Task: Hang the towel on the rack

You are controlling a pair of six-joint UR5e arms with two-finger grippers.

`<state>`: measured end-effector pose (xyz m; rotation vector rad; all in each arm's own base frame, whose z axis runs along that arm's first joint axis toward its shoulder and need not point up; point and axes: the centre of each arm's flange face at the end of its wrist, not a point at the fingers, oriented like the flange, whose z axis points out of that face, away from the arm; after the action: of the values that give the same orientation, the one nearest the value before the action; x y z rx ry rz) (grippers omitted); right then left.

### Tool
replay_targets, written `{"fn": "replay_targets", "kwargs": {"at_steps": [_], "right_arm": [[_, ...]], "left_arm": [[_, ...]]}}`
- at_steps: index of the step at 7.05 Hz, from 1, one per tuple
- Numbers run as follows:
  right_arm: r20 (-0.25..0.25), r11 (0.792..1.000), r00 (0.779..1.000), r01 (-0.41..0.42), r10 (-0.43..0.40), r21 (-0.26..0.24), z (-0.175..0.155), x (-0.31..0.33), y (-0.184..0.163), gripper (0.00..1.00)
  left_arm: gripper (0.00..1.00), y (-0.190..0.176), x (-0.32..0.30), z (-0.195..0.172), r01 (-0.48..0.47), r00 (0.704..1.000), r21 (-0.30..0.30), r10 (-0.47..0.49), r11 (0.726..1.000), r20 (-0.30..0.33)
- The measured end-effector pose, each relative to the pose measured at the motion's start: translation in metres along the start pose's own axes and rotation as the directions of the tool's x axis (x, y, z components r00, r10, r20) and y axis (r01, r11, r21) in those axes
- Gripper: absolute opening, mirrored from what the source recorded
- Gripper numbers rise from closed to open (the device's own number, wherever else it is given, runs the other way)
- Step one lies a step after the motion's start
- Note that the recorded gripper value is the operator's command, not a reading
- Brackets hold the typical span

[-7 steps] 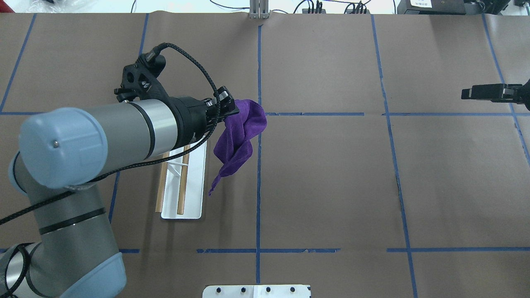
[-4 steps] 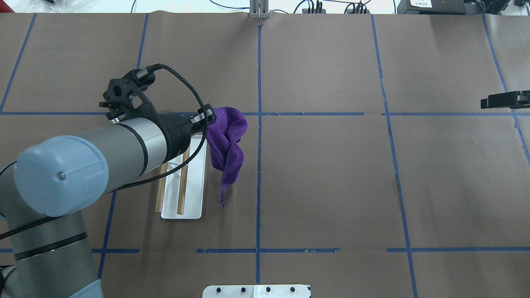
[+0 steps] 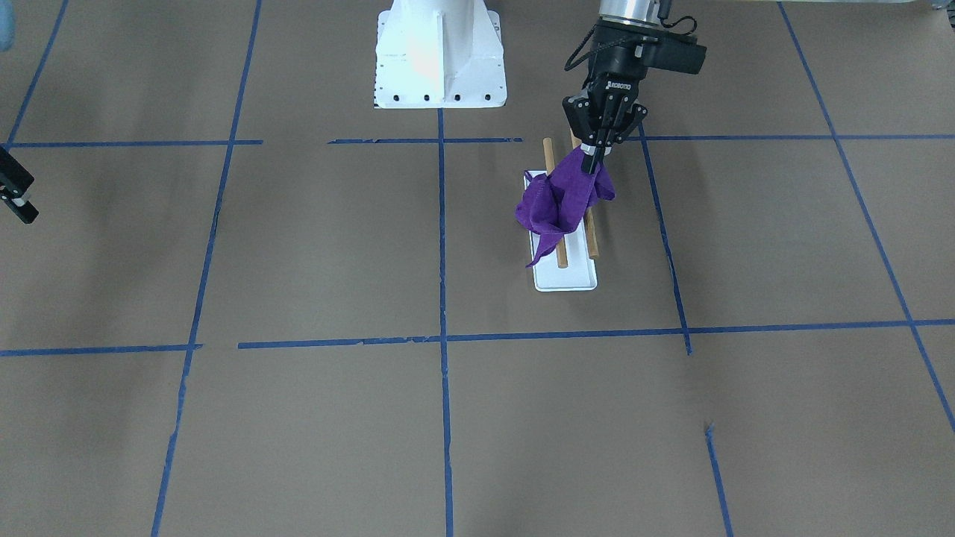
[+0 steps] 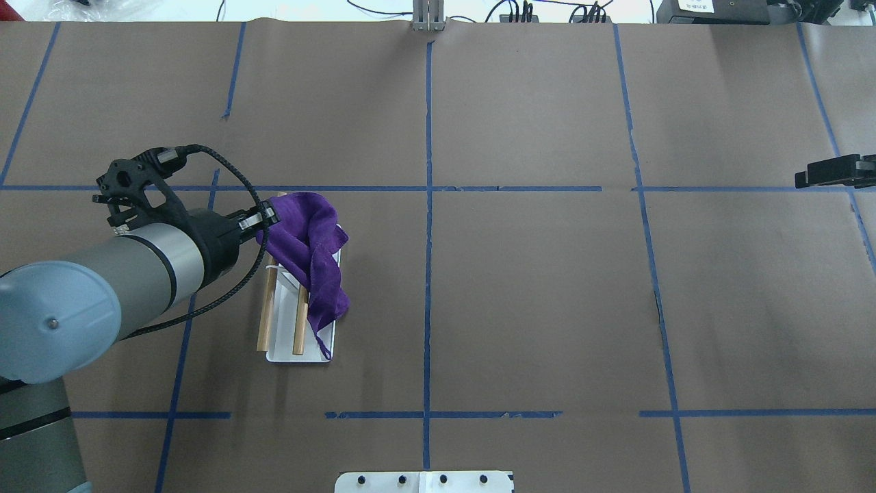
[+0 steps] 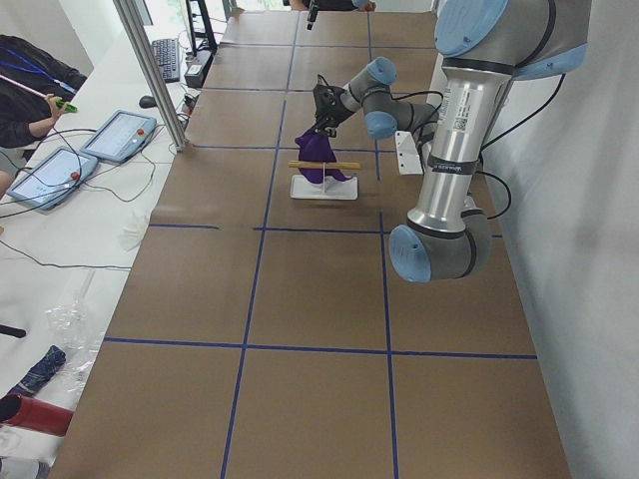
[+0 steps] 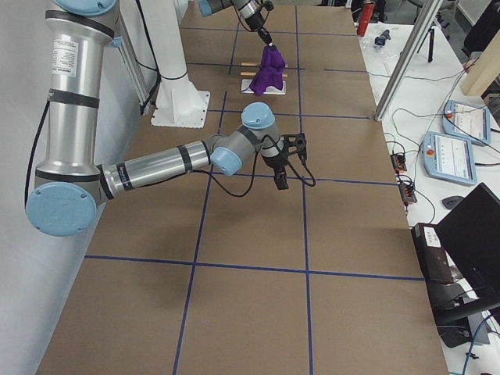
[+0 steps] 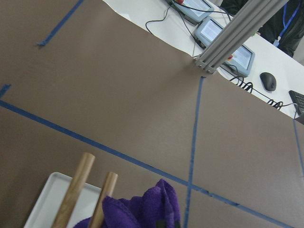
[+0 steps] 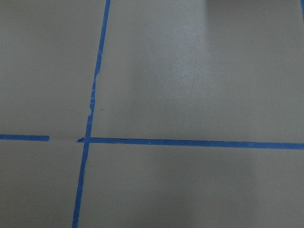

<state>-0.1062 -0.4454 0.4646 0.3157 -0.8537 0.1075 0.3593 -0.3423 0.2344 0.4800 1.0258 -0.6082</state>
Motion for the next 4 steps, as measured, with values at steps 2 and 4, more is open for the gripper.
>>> {"fn": "replay_targets", "kwargs": {"at_steps": [2, 4], "right_arm": [[-0.005, 1.0, 1.0, -0.009, 0.009, -0.01, 0.001, 0.002, 0.0, 1.0], [-0.017, 1.0, 1.0, -0.022, 0.022, -0.019, 0.001, 0.006, 0.0, 1.0]], "left_arm": [[0.0, -0.007, -0.051, 0.004, -0.059, 0.994, 0.049, 0.054, 0.997, 0.092], [0.0, -0.007, -0.087, 0.019, -0.103, 0.981, 0.086, 0.087, 0.991, 0.175]]}}
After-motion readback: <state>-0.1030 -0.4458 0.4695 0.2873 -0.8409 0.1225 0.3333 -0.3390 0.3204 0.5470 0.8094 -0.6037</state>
